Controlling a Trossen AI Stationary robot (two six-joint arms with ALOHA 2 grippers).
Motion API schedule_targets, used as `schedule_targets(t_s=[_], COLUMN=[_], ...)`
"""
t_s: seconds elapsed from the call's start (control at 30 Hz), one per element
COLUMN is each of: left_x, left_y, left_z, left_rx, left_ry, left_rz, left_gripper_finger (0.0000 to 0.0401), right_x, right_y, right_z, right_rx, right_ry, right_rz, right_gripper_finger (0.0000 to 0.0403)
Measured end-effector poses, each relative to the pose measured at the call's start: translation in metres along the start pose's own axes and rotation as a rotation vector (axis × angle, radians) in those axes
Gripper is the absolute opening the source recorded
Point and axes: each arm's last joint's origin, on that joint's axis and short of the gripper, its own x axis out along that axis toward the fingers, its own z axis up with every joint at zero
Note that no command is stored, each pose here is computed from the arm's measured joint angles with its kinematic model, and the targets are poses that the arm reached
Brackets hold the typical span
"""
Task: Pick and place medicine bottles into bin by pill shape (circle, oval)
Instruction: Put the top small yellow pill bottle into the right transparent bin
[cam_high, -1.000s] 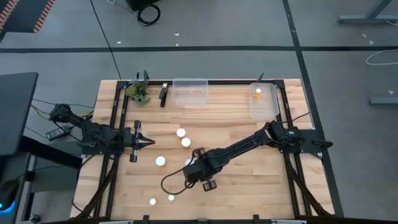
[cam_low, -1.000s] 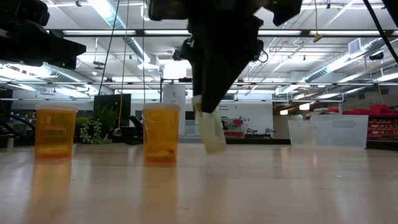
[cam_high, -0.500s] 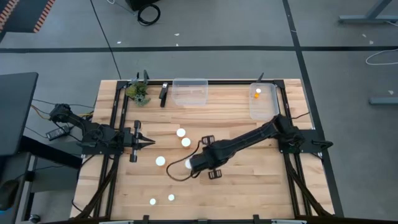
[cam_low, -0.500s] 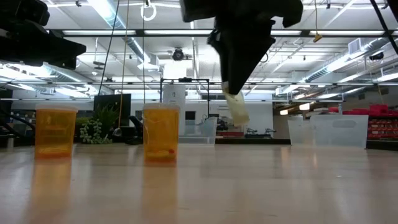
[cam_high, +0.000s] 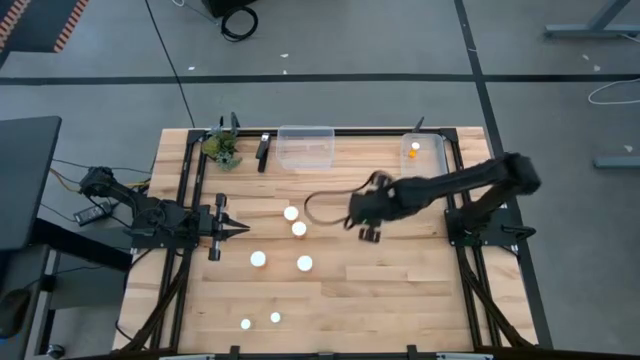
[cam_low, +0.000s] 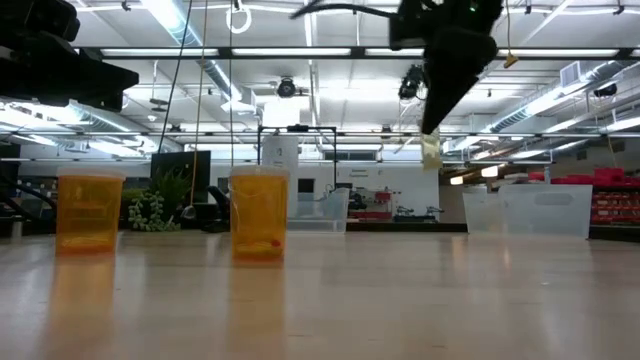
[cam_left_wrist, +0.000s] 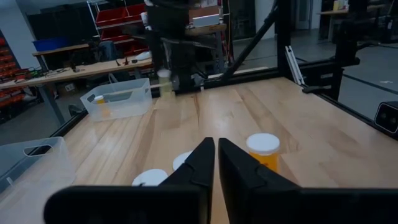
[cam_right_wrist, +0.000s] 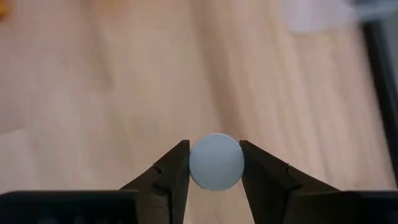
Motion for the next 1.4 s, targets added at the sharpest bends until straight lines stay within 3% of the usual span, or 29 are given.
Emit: schedule_targets(t_s=[0.43,0.77,0.97,1.4], left_x=[0.0,0.0,0.0,0.0], left_y=[0.0,0.0,0.0,0.0], left_z=[0.0,0.0,0.0,0.0], left_rx=[0.0,0.0,0.0,0.001], left_ry=[0.001,0.001,0.001,0.001], left_rz=[0.001,0.001,0.0,0.0], left_gripper_finger=[0.0034,0.0028,0.0028,0.0027], right_x=[-0.019,-0.01,-0.002,0.055], right_y=[-0.104,-0.155,-0.168,-0.159], right_z=[-0.035,-0.047,-0.06,-0.108], right_rx=[0.4,0.559,0.644,0.704], right_ry=[-0.079,0.004,0.078,0.209], right_rz=[-0.212,-0.358,-0.398,-0.404], right_gripper_finger=[0.0139,0.0139,0.0139,0.0139])
